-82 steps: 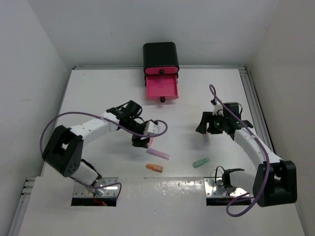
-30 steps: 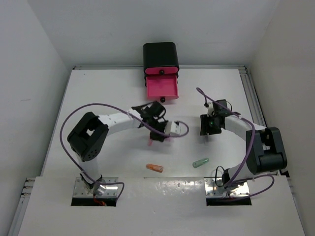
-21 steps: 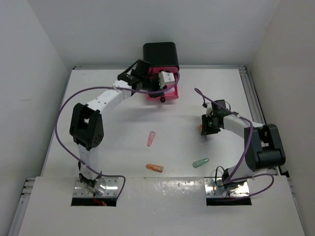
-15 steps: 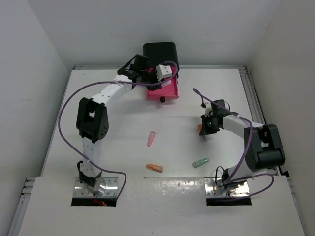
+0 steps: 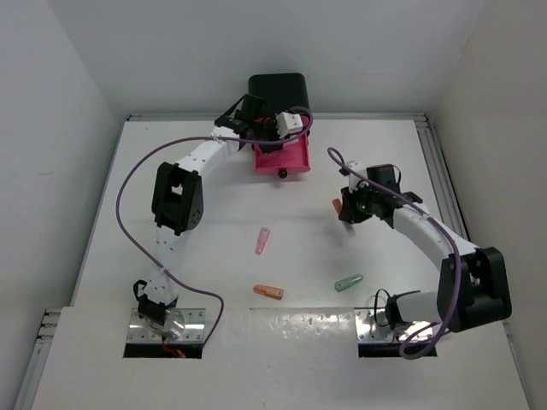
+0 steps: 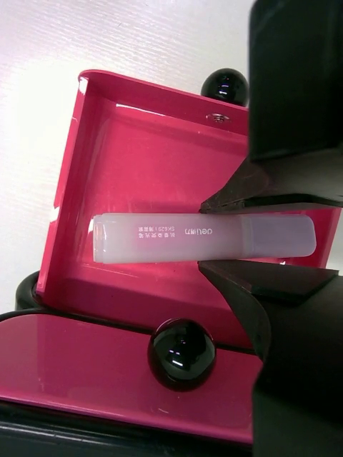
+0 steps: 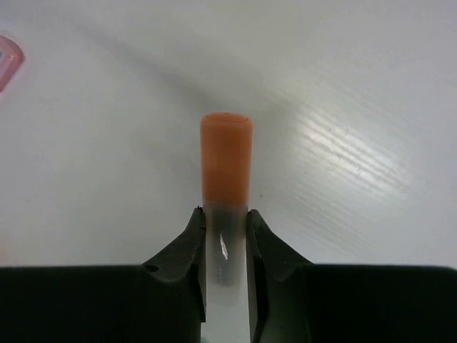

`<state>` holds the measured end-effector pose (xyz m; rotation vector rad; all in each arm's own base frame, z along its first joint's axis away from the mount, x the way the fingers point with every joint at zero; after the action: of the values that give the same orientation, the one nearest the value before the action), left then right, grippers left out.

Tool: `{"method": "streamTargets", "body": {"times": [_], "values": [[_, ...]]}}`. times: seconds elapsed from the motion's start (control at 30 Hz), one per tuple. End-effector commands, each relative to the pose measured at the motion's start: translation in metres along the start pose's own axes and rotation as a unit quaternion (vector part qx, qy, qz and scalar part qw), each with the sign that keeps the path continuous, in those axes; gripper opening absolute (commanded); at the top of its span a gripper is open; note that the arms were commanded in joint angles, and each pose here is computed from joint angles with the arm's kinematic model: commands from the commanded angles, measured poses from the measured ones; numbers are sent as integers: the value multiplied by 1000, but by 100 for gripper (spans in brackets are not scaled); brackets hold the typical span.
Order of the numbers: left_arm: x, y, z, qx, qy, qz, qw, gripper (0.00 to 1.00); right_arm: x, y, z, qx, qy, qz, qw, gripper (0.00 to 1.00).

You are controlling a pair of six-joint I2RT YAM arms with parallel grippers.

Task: Sort the stationery into containers
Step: Place the stationery in the drawer.

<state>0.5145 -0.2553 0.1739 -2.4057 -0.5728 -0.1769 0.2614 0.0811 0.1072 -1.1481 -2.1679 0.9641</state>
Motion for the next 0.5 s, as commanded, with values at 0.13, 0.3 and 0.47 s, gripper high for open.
{"method": "streamTargets", "body": {"times": [0.13,0.3,0.47], "values": [[7,-7,-32,-49,8,-15,999,56,-4,-28,-69,-117,-111,6,987,0],[20,-31,-59,-91,-10,-42,995,72,-12,-40,-118,-182,-163,25,969,0],[57,-99,-93,-181,-106,-84,974,72,-16,-40,-175,-244,-247,22,937,0]]}}
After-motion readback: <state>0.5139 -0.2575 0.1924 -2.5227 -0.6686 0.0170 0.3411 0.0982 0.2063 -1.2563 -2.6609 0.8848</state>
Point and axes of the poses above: each gripper's point midway between its finger pads, its own y axis out along the fingers, its own x axis along the line the jaws close on, z = x × y, the point moved 6 cm from there along -y, back along the fingers, and after that the axes turned 4 degrees about -y, right-handed, at the moved point
